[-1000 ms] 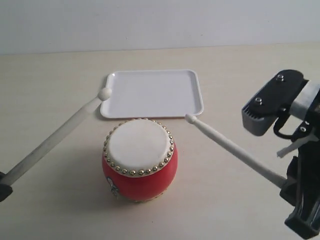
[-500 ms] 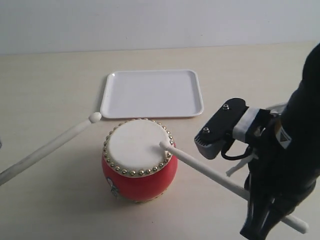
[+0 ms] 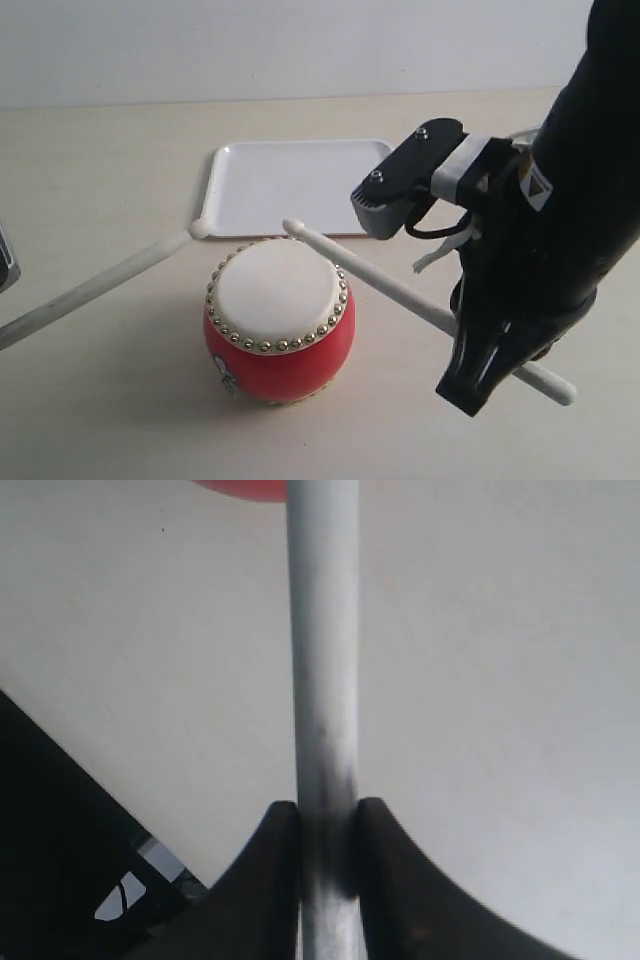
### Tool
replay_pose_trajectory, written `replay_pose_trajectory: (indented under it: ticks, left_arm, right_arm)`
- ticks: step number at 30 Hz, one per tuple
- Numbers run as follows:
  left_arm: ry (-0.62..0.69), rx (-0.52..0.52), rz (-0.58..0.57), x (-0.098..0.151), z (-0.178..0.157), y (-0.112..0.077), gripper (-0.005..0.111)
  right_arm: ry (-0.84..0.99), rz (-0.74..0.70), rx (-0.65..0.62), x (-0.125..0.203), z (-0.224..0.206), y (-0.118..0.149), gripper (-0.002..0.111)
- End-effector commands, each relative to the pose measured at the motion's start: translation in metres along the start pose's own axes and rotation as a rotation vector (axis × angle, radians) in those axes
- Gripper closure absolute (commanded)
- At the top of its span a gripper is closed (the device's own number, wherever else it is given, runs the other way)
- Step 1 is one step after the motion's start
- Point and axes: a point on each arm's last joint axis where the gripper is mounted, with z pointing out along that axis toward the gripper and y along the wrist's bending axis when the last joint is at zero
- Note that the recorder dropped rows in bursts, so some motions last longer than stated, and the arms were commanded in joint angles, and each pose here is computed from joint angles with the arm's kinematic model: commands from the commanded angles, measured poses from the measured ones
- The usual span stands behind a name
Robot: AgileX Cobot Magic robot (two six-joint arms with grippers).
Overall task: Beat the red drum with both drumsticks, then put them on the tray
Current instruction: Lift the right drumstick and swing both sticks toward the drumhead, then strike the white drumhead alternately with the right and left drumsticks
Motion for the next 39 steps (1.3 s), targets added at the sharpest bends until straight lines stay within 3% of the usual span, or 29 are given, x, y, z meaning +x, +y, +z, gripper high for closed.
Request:
replay_pose_trajectory:
  ticks: [1, 4, 8, 19, 23, 27, 35, 39]
  left_arm:
    - [-0.033, -0.019, 0.007, -0.006, -0.005, 0.004, 0.107]
    - [-0.047, -0.026, 0.017, -0.009, -0.006, 0.005, 0.107]
    - [-0.056, -0.003, 0.022, -0.017, -0.003, 0.006, 0.107]
    - [0.252, 0.17, 0.153, -0.028, 0.061, 0.0, 0.107]
    - [0.31, 0.179, 0.132, -0.032, 0.056, 0.005, 0.107]
    - [0.282, 0.142, 0.106, -0.032, 0.028, 0.012, 0.107]
    - [0.105, 0.034, 0.063, -0.013, -0.025, 0.014, 0.107]
    - [0.02, 0.0, 0.052, -0.012, -0.032, 0.013, 0.107]
  right_arm:
    - [0.196, -0.005, -0.028, 0.003, 0.035, 0.001, 0.108]
    - [0.268, 0.022, 0.001, 0.0, 0.05, -0.003, 0.108]
    - [0.199, 0.04, 0.015, -0.005, 0.034, -0.004, 0.108]
    - [-0.199, 0.054, 0.049, 0.006, -0.066, -0.001, 0.108]
    - [-0.229, 0.054, 0.052, 0.009, -0.073, 0.0, 0.108]
    - [-0.122, 0.048, 0.035, 0.003, -0.046, -0.001, 0.108]
    - [0.311, 0.028, -0.005, -0.013, 0.064, -0.004, 0.108]
    - [0.341, 0.023, 0.001, -0.022, 0.074, -0.007, 0.108]
